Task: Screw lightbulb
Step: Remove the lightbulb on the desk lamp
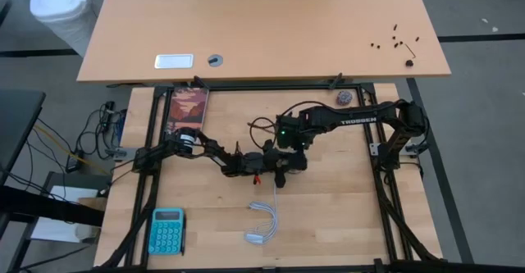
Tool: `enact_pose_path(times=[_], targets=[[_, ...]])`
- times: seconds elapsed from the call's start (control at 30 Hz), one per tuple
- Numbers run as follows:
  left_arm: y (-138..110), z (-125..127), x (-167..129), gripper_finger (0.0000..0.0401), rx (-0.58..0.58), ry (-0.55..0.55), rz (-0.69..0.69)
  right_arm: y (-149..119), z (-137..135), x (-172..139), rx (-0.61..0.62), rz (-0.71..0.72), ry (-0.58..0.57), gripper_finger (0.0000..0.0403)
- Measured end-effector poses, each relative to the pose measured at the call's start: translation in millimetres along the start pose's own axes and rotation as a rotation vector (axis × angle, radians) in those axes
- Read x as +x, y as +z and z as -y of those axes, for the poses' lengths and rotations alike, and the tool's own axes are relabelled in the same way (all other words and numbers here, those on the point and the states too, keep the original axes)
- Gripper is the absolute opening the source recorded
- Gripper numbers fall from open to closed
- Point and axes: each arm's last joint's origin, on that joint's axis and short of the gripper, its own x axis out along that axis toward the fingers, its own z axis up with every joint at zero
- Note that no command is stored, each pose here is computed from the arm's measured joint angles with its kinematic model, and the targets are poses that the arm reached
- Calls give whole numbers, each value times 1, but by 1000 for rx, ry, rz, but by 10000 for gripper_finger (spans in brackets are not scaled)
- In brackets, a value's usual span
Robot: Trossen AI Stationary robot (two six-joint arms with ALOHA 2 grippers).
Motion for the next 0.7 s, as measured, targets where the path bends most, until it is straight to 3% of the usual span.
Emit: enact_pose_path(times=[0.5, 0.7], targets=[[0, 0, 0, 198, -6, 0, 1, -2, -13, 2, -957, -13, -9, 302], [0, 0, 0, 198, -4, -2, 1, -2, -19, 3, -1033, -8, -7, 294]])
